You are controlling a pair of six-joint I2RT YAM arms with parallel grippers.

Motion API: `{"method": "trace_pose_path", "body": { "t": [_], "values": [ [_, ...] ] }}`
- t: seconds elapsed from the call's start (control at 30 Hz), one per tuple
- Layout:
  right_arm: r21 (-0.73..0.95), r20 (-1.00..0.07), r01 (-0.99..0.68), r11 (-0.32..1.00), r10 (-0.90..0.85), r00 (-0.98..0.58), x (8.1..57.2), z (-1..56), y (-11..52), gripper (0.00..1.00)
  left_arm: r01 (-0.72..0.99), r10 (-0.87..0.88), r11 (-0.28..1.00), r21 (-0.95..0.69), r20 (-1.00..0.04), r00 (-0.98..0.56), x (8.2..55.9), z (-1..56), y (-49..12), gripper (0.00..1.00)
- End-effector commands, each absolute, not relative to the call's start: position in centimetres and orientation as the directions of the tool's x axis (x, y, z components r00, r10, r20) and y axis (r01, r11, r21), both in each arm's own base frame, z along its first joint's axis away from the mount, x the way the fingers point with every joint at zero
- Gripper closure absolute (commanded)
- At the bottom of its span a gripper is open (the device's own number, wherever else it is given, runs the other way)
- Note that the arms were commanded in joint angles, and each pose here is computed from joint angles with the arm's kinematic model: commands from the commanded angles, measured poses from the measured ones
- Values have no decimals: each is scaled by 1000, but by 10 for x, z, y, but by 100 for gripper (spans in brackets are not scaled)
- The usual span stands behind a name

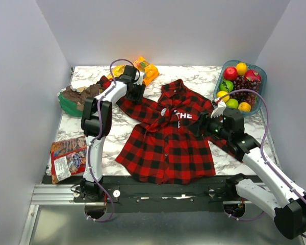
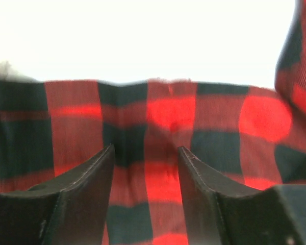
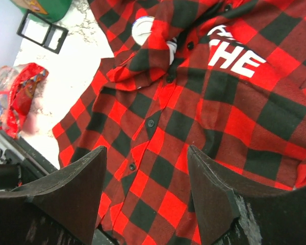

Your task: Pin the brooch onto the clothing

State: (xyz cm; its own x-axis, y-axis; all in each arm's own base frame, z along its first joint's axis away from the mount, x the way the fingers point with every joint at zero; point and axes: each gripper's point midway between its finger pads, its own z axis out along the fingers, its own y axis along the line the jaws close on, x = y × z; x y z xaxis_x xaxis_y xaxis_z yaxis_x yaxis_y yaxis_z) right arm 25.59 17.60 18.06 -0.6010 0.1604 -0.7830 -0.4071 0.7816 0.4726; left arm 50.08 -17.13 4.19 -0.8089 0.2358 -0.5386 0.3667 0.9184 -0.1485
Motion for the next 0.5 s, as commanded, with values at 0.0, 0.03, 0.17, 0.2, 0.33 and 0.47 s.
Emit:
{"method": "trace_pose_path", "body": {
  "t": [0.0,0.03,0.17,0.2,0.33,0.47],
  "values": [
    [495,-771,-424,758,159,-616,244,181,177,28,342,268,938,-58,-506,-820,512,27,-163,44],
    [493,-776,-424,760,164,-609,243,183,176,28,319,268,947,-17,-503,-822,516,27,-156,46],
    [487,-780,-420,766,165,-603,242,183,174,28,262,269,962,81,-466,-843,516,13,-136,48],
    [490,-779,-422,762,165,-605,241,183,174,28,260,276,961,98,-437,-856,511,4,-131,49],
    [494,-779,-432,755,163,-605,240,186,176,28,253,293,956,148,-419,-859,514,2,-123,64],
    [489,-782,-430,759,163,-601,238,188,174,28,267,293,956,119,-422,-858,512,2,-128,93]
  ]
}}
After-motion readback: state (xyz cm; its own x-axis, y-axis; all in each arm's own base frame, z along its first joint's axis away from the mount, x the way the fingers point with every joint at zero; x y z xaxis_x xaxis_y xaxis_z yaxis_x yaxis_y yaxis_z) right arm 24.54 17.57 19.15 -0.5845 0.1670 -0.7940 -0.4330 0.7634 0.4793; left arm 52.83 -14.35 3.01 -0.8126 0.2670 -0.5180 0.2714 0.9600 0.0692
